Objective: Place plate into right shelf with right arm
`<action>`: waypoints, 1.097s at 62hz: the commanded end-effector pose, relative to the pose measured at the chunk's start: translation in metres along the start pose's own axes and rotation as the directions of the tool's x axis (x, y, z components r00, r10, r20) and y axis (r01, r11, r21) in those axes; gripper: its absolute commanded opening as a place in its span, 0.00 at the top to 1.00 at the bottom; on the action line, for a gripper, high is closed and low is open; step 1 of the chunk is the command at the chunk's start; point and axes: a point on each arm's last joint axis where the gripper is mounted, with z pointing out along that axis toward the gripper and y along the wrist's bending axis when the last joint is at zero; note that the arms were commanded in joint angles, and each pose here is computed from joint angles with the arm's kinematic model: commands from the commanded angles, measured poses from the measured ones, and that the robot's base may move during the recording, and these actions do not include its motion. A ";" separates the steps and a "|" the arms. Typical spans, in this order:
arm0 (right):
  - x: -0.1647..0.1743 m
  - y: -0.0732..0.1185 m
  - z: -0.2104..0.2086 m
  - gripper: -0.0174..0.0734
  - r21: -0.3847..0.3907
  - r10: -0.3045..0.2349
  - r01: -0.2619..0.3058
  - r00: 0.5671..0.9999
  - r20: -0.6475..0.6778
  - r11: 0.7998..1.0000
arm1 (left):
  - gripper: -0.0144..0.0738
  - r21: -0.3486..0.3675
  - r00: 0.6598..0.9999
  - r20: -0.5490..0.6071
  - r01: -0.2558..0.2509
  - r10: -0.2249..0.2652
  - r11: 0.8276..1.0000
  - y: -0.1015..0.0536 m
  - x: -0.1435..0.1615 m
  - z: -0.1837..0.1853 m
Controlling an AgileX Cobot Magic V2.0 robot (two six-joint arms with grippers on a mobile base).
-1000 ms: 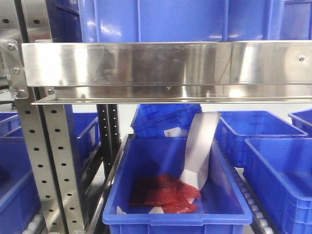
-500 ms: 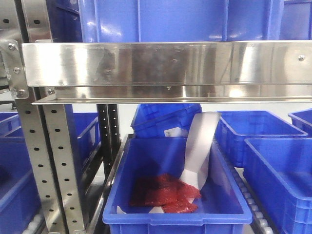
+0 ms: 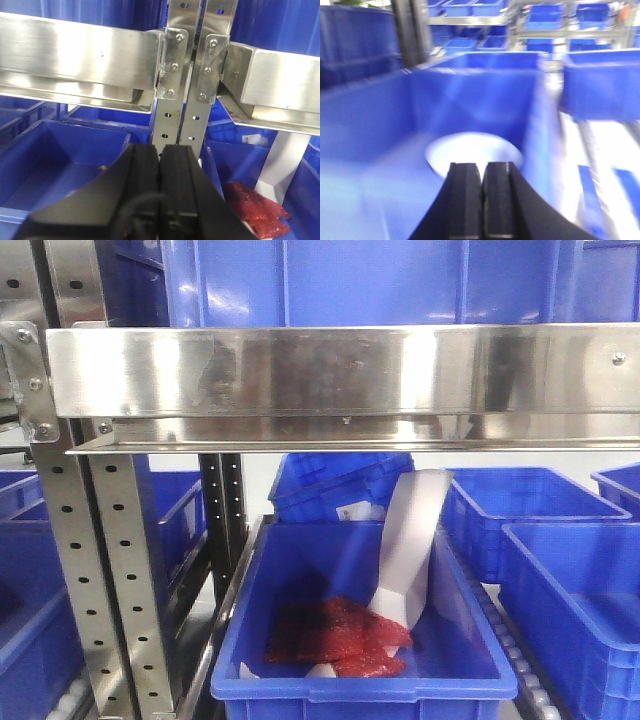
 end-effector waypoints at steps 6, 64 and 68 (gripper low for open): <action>-0.003 -0.018 -0.057 0.75 0.082 -0.023 0.009 0.985 0.169 0.997 | 0.98 -0.011 0.996 0.089 0.016 -0.015 1.000 0.001 -0.005 -0.001; 0.099 -0.021 -0.175 0.75 0.108 -0.030 0.010 0.982 0.185 0.994 | 0.98 -0.011 0.996 0.089 0.016 -0.015 1.000 0.001 -0.005 -0.001; 0.099 -0.021 -0.175 0.75 0.108 -0.030 0.010 0.982 0.185 0.994 | 0.98 -0.011 0.996 0.089 0.016 -0.015 1.000 0.001 -0.005 -0.001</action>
